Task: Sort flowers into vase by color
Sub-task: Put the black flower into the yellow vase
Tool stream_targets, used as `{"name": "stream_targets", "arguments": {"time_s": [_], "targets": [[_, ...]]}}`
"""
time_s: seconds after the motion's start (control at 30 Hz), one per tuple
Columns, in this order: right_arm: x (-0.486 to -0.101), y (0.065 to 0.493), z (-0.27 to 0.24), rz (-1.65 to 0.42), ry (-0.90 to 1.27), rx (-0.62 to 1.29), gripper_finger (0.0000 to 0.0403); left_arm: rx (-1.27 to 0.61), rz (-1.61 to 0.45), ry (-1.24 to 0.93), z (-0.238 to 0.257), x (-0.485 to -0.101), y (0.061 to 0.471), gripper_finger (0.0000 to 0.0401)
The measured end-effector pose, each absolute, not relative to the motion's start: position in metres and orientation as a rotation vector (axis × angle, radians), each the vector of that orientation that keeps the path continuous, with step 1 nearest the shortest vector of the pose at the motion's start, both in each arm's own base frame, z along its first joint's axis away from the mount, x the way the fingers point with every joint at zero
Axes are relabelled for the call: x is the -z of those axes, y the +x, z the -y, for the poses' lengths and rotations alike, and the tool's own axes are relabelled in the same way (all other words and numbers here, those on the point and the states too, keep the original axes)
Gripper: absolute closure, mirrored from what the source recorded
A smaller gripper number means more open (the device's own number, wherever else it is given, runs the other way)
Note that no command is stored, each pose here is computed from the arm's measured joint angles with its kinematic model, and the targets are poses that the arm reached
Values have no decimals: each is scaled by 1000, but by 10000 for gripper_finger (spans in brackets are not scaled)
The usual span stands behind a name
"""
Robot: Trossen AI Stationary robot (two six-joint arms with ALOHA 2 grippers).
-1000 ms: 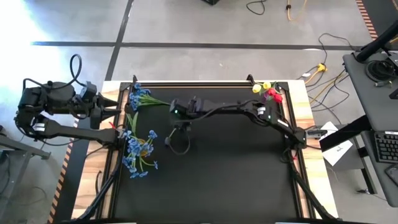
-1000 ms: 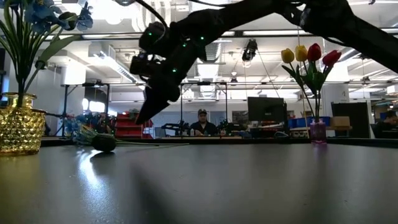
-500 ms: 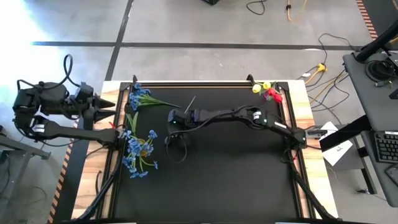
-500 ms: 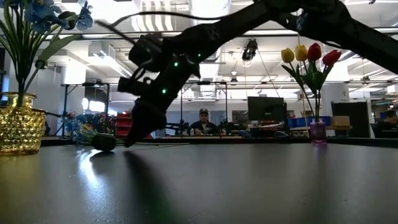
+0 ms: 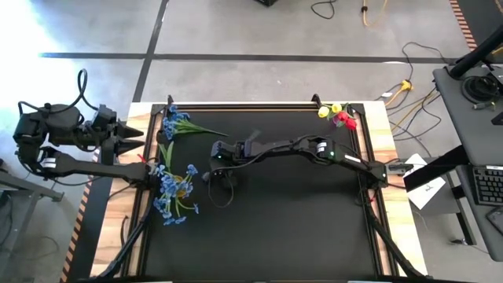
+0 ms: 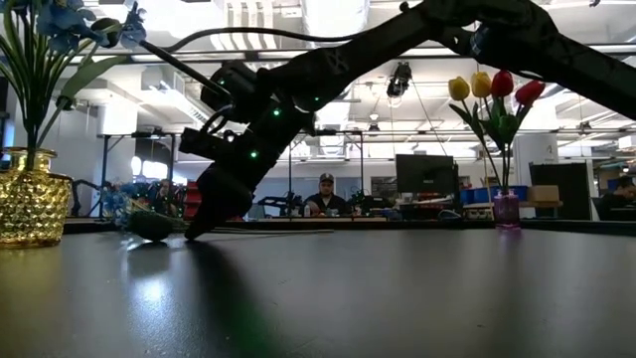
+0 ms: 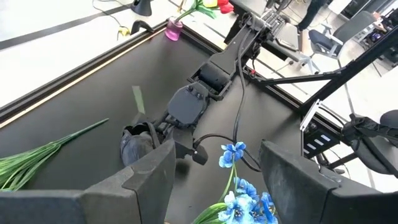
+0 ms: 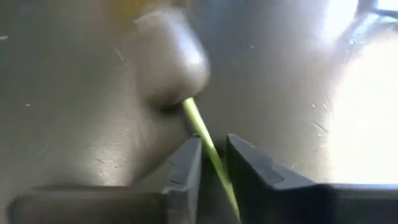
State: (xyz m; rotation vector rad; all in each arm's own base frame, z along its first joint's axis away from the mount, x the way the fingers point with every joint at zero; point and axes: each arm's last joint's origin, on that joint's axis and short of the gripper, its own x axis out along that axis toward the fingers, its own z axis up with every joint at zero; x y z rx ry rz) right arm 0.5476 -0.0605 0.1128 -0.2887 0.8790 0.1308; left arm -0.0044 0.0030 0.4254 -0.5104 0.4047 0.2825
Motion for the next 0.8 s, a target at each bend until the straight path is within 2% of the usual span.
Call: {"name": "stream_targets", "arguments": {"time_s": [0.17,0.4,0.5,0.67,0.8], "targets": [[-118,547,59,-873,-290,-131,385,-280,-406,-499,-3,-425,-4,182],[-154,549,58,-848,-208,-61,390,-269,-380,-484,-3,-428,-3,182],[-197,546,58,-764,-155,-24,390,-261,-363,-467,-3,-430,-2,182],[-303,520,59,-531,-162,17,390,-239,-315,-416,-3,-434,-1,182],[-355,499,61,-400,-180,79,390,-207,-220,-330,-3,-444,2,182]]}}
